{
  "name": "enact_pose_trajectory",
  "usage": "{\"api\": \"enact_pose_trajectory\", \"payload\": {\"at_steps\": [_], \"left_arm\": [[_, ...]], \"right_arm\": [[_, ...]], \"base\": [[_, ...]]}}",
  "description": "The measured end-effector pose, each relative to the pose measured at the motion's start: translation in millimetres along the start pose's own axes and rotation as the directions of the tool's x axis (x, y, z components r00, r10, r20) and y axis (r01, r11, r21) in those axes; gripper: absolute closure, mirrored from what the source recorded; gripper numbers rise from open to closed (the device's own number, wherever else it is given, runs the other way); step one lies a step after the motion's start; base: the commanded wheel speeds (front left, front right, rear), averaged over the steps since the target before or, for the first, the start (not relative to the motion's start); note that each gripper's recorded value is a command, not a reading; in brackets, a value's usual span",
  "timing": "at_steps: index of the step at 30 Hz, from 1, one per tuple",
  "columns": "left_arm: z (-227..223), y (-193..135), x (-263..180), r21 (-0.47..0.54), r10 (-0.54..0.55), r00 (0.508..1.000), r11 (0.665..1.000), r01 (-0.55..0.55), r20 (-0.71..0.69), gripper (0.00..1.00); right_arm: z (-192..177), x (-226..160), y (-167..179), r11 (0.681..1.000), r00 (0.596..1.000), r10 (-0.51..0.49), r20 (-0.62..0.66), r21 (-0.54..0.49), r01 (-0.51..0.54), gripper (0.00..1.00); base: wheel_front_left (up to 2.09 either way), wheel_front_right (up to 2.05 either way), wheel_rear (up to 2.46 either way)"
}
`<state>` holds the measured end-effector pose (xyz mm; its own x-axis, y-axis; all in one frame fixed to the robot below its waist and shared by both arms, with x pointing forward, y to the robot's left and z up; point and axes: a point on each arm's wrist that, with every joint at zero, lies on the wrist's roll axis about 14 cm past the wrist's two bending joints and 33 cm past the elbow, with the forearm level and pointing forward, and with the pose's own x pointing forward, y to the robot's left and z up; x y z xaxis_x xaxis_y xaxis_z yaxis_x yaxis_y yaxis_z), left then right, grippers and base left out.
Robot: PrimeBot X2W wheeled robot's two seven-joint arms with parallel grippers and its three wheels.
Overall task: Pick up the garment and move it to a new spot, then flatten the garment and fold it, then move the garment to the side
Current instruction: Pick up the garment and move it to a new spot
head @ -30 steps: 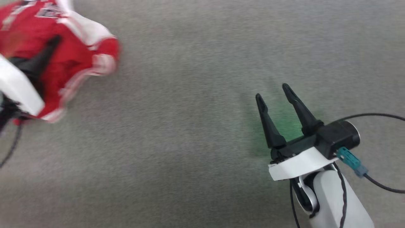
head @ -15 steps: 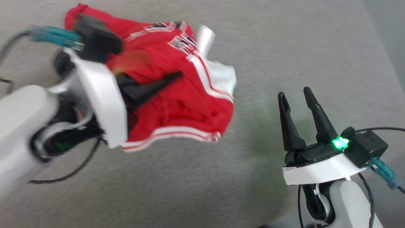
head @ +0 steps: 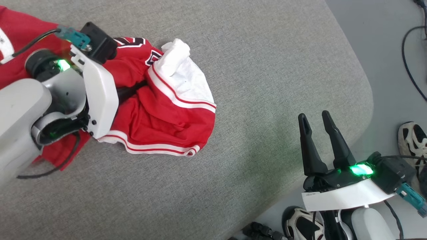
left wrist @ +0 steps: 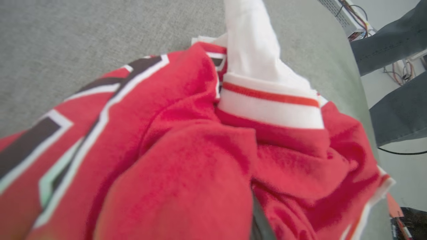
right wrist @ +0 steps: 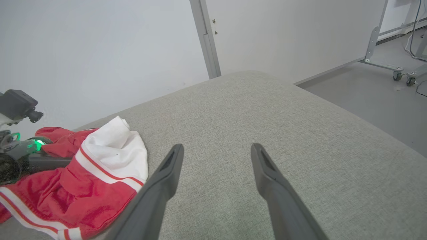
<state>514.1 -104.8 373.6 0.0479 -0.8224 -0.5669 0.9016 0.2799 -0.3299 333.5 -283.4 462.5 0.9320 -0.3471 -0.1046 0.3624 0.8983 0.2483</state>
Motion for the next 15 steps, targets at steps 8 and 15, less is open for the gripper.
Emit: {"api": "enact_pose_trajectory", "payload": {"at_steps": [8, 15], "left_arm": [[-7, 9, 4, 0.049, 0.028, 0.999, 0.998, -0.026, -0.033, 0.93], [9, 15, -15, 0.038, 0.07, 0.995, 0.997, -0.073, 0.077, 0.0]], "right_arm": [[-1, 0, 1, 1.0, 1.0, 0.0, -0.006, -0.007, 0.0, 0.0], [3, 11, 20, 0.995, 0.997, 0.081, 0.01, -0.064, -0.08, 0.0]], "base": [[0.0, 0.0, 0.0], [0.0, 0.0, 0.0]]}}
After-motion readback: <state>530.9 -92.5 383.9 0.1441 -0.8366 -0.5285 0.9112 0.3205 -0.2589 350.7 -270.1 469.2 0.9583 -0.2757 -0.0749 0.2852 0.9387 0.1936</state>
